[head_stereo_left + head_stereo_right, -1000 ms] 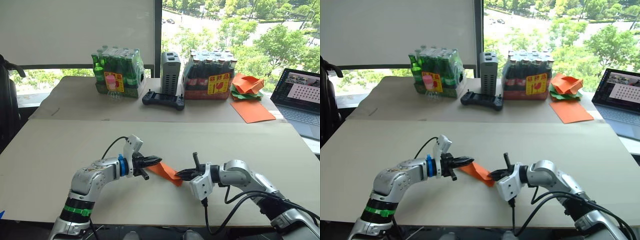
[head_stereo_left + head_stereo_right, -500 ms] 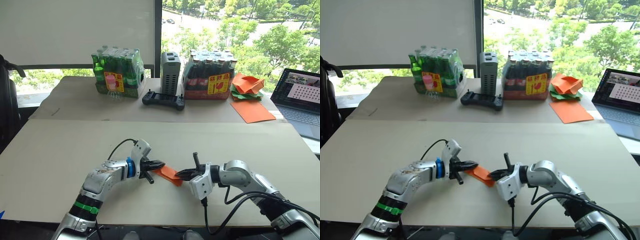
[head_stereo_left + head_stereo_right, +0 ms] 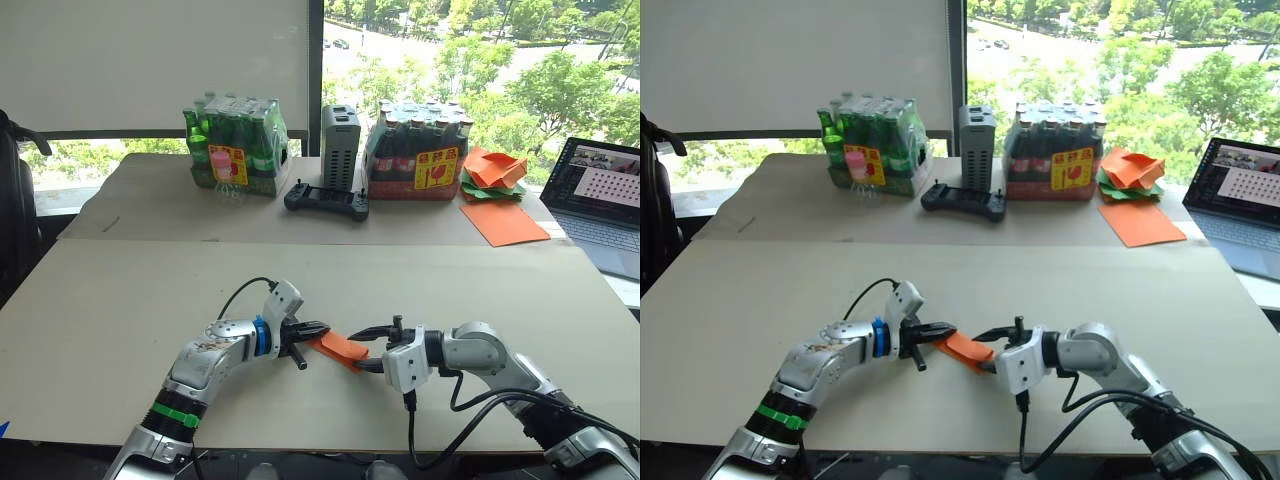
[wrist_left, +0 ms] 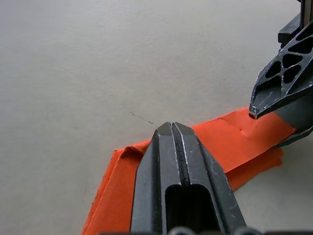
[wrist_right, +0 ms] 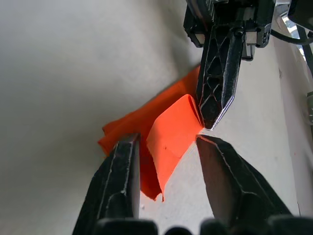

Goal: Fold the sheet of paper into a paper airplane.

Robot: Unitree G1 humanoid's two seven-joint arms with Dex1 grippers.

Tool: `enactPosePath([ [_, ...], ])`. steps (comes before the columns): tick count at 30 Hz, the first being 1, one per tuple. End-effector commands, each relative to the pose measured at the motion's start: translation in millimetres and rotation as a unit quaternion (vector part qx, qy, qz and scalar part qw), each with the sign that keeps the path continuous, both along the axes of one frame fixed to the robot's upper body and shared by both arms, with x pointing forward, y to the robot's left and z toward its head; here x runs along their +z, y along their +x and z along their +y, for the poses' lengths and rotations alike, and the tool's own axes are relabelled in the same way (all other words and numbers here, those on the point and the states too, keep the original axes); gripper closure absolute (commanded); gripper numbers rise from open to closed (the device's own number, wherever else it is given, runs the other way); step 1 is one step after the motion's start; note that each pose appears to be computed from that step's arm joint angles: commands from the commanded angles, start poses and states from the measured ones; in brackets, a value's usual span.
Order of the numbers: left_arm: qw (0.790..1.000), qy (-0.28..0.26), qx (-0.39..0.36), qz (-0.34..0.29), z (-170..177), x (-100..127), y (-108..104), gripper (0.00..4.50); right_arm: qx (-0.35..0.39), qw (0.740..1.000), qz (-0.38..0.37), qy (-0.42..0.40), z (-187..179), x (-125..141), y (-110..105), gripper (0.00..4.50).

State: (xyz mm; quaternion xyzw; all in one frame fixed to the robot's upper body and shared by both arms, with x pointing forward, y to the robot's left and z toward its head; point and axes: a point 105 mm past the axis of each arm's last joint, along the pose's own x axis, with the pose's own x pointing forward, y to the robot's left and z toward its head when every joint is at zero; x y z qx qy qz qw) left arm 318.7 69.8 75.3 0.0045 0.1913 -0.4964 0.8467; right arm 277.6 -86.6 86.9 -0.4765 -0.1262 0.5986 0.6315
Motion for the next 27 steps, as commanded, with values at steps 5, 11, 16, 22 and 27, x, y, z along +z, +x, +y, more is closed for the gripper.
enactPosePath([
  [5, 1.0, 0.018, 0.005, 0.023, 2.7, -15.7, -3.6, 4.5, -0.047, 0.965, 0.232, 0.115, 15.0, 14.5, -18.3, 0.96],
  [11, 1.0, 0.021, 0.003, 0.023, 2.7, -16.9, -4.6, 4.5, -0.113, 0.914, 0.326, 0.215, 21.4, 34.5, -5.5, 1.74],
  [16, 1.0, 0.021, 0.001, 0.023, 2.1, -16.8, -5.5, 4.5, -0.151, 0.896, 0.344, 0.235, 21.1, 34.6, 2.1, 3.49],
  [22, 1.0, 0.02, -0.002, 0.022, 0.8, -15.9, -5.8, 4.5, -0.191, 0.908, 0.315, 0.199, 19.1, 10.9, 7.5, 4.35],
  [27, 1.0, 0.019, -0.005, 0.021, -1.3, -14.5, -6.8, 4.5, -0.23, 0.91, 0.297, 0.177, 15.8, -8.3, 13.2, 4.35],
])
